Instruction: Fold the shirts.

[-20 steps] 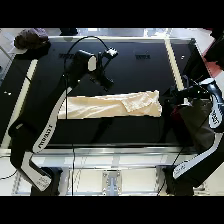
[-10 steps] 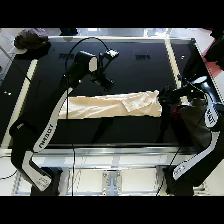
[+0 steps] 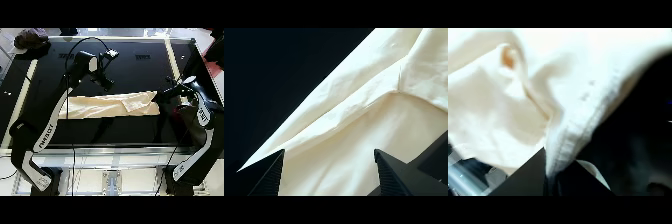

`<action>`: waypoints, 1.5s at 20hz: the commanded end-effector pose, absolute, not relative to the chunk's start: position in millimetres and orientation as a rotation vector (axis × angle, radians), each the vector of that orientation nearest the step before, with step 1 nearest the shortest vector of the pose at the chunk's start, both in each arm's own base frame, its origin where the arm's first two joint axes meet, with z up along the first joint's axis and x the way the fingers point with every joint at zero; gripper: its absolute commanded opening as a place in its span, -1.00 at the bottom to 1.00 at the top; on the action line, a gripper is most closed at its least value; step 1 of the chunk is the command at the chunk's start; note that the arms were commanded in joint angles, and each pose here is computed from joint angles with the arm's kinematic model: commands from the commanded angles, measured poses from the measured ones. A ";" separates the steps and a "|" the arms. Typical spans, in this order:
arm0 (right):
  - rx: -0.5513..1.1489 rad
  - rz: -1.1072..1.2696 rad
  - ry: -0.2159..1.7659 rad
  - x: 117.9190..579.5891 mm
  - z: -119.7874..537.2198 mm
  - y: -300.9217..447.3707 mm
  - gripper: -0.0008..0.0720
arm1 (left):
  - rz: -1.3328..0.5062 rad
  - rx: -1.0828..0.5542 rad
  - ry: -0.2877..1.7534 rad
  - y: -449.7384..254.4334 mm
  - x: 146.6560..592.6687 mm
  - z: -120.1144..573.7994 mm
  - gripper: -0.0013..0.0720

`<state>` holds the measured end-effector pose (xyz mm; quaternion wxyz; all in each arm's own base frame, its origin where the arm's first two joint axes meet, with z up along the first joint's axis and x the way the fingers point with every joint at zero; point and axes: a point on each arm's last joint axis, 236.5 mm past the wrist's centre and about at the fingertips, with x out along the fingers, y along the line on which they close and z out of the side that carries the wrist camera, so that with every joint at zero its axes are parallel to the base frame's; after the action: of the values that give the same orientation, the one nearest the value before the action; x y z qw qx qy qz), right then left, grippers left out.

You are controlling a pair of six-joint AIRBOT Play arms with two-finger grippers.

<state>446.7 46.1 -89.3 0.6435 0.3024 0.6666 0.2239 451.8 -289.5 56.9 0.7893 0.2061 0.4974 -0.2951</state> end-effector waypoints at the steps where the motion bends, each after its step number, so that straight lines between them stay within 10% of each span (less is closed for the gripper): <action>1: 0.697 0.658 1.480 448.3 -44.7 65.5 -0.94 | -0.636 0.445 1.075 -289.5 451.1 55.2 0.80; 3: 0.646 0.672 1.388 461.9 -8.1 64.3 -0.94 | -0.636 0.450 1.097 -288.0 448.4 46.3 0.47; 7: 0.546 0.689 1.283 467.9 58.9 75.0 -0.94 | -0.635 0.470 1.205 -285.3 442.0 -3.7 -0.93; 19: 0.279 0.959 1.180 439.1 140.4 237.0 -0.94 | -0.675 0.340 1.319 -297.1 442.6 -72.1 -0.93; 30: 0.280 1.094 0.928 415.5 165.7 420.5 -0.95 | -0.289 0.070 1.089 -76.4 512.5 84.6 -0.93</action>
<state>421.1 365.9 161.6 0.7319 0.1182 0.4634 0.4854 509.2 -139.3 36.7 0.8149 0.0669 0.5453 -0.1847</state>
